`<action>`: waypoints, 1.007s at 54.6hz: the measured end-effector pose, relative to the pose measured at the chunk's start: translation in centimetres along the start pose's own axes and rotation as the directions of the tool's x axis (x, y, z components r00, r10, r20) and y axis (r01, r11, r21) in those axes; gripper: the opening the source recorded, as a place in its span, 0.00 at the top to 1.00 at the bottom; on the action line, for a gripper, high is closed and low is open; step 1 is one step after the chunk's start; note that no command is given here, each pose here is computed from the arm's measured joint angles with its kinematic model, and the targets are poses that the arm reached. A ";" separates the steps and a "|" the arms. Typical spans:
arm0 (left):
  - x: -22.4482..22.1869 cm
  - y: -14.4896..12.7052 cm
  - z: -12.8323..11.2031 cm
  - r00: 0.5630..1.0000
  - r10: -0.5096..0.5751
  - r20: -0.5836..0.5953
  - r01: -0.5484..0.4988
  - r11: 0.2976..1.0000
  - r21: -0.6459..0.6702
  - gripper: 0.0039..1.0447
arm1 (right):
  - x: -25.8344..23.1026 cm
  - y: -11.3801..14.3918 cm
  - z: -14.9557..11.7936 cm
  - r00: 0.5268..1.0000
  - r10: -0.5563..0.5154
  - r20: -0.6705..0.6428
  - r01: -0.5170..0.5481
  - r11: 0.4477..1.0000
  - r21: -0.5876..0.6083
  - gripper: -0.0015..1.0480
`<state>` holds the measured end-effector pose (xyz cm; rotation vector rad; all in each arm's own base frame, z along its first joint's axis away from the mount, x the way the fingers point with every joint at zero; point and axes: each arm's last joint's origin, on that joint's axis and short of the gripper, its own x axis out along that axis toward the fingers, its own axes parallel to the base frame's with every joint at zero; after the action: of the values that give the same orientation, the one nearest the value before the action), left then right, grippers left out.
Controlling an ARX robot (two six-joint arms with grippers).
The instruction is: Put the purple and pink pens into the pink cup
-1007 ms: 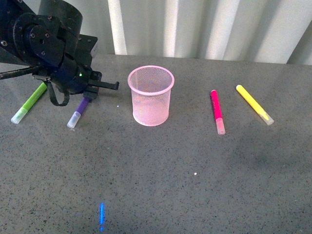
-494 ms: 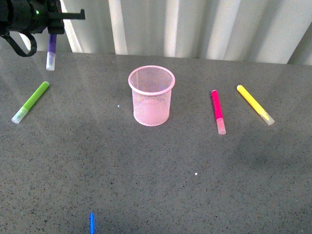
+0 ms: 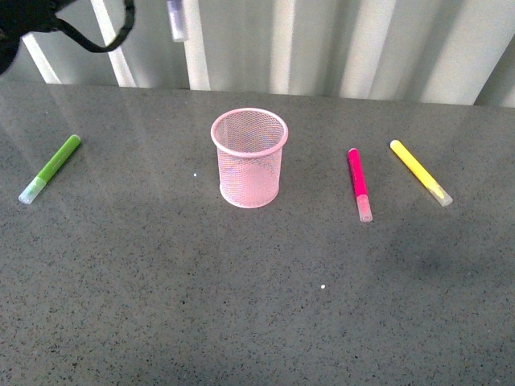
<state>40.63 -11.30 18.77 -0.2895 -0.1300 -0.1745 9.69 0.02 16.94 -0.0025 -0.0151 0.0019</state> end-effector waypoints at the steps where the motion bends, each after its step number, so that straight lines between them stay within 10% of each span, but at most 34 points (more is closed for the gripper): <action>1: -0.1 -0.3 -0.1 1.000 -0.007 0.006 0.007 1.000 -0.007 0.88 | 0.0 0.0 0.0 1.000 0.000 0.000 0.000 1.000 0.000 0.07; 19: -1.0 -2.3 -8.1 0.999 -0.007 -0.044 0.001 0.992 -0.128 0.88 | 0.0 0.0 0.0 1.000 0.000 0.000 0.000 1.000 0.000 0.07; 55: -1.9 -2.5 -10.8 0.998 0.024 -0.053 -0.034 0.981 -0.191 0.88 | 0.0 0.0 0.0 1.000 0.000 0.000 0.000 1.000 0.000 0.07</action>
<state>39.40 -16.55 8.95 -0.4791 -0.0582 -0.1656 9.69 0.02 16.94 -0.0025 -0.0151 0.0023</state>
